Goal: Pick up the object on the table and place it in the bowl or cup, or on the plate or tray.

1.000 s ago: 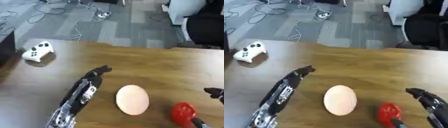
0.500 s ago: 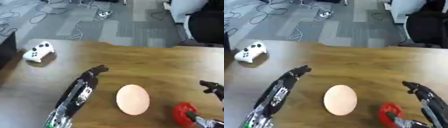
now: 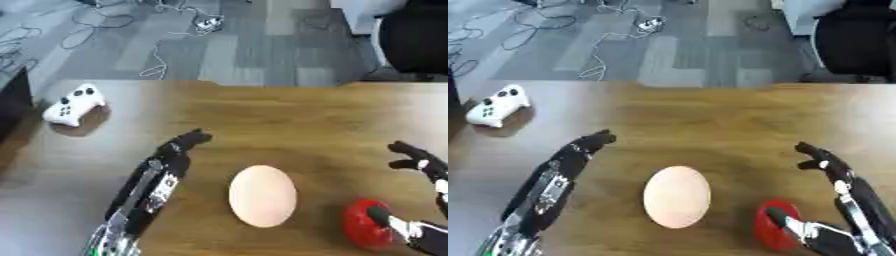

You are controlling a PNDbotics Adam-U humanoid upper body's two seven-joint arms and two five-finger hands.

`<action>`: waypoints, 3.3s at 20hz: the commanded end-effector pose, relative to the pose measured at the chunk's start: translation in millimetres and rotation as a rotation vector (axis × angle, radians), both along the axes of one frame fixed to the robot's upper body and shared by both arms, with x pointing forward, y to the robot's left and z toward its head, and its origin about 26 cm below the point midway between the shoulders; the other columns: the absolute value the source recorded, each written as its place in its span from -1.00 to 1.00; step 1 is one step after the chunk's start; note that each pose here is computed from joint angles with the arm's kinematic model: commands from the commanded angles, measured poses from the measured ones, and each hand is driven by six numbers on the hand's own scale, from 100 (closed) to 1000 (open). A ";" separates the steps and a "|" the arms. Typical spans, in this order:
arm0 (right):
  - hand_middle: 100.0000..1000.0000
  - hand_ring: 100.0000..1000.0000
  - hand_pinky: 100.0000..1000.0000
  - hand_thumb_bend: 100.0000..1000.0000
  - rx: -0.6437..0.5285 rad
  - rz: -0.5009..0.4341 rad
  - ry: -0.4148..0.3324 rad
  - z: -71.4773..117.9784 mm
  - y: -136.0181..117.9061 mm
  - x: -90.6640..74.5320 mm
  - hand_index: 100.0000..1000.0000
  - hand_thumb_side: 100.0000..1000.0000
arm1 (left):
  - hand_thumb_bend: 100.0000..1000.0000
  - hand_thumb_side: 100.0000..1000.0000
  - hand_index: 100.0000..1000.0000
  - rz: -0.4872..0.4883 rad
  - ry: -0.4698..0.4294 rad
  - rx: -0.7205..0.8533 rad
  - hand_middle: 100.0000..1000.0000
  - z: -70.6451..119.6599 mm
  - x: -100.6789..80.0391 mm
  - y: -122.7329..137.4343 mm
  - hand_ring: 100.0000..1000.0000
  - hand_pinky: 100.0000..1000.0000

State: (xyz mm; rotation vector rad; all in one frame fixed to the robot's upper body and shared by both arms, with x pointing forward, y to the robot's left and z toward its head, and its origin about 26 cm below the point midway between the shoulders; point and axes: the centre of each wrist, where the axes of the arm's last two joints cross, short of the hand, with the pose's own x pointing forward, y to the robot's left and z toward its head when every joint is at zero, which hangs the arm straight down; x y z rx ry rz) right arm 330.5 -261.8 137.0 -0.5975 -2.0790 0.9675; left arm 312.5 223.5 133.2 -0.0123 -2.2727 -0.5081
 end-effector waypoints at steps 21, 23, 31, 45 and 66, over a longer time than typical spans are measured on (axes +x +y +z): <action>0.69 0.42 1.00 0.42 0.080 0.008 0.211 -53.0 23.2 -29.0 0.98 0.27 | -0.87 0.93 0.70 0.023 0.005 0.016 0.55 -3.6 -2.7 5.6 1.00 1.00; 0.69 0.42 1.00 0.42 0.081 0.010 0.205 -50.8 24.0 -29.6 0.97 0.28 | -0.87 0.93 0.70 0.025 0.005 0.016 0.55 -3.9 -2.9 6.1 1.00 1.00; 0.70 0.42 1.00 0.41 0.088 0.025 0.175 -38.9 24.3 -30.9 0.97 0.30 | -0.87 0.92 0.70 0.027 0.000 0.013 0.54 -2.9 -3.4 6.3 1.00 1.00; 0.57 0.38 1.00 0.50 0.076 0.012 0.166 -32.4 28.7 -17.3 0.94 0.16 | -0.87 0.93 0.70 0.012 -0.023 0.016 0.54 3.2 -4.1 3.4 1.00 1.00; 0.69 0.38 1.00 0.43 -0.020 0.033 0.213 -34.8 33.5 -9.3 1.00 -0.38 | -0.86 0.94 0.70 0.004 -0.043 0.016 0.53 9.9 -4.5 1.8 1.00 1.00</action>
